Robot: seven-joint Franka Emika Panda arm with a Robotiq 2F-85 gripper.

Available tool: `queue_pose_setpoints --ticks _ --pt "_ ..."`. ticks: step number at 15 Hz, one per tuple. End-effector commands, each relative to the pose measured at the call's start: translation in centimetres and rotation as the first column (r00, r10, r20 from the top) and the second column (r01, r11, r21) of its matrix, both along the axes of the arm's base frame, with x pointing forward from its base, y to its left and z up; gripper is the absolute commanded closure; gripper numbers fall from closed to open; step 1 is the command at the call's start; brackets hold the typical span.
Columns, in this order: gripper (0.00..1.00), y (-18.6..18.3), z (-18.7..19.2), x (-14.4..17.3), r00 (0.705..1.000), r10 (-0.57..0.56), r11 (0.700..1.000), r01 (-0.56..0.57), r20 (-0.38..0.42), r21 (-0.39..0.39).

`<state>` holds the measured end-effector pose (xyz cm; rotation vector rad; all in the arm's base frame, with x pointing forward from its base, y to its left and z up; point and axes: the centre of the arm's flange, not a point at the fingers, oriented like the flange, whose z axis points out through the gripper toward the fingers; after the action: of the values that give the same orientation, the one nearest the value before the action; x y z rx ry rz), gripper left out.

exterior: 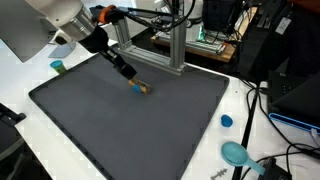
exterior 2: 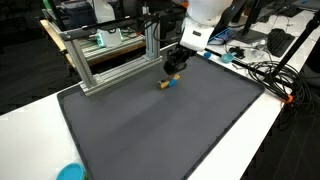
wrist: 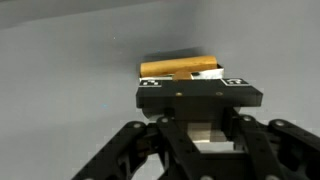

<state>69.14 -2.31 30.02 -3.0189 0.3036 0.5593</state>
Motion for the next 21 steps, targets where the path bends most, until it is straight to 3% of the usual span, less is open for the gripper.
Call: queue_pose_setpoints --ticks 1,3,5,9,11,16,21 --pt "0.78 -0.7 3.4 1.7 0.992 -0.067 0.997 0.070 0.102 -0.029" --pt "0.78 -0.9 5.2 2.4 0.983 -0.083 0.995 0.090 0.162 -0.040" --pt "0.78 -1.1 5.9 2.9 0.976 -0.069 0.990 0.094 0.208 -0.109" --pt "0.78 -1.4 5.3 2.9 0.979 -0.012 0.962 0.067 0.205 -0.265" --pt "0.78 -1.2 4.4 2.7 0.982 -0.002 0.951 0.060 0.189 -0.304" --pt "0.78 0.4 1.4 2.0 0.993 -0.002 0.978 0.028 0.121 -0.209" --pt "0.78 0.6 -0.9 0.4 0.998 0.035 0.997 -0.039 -0.050 -0.063"
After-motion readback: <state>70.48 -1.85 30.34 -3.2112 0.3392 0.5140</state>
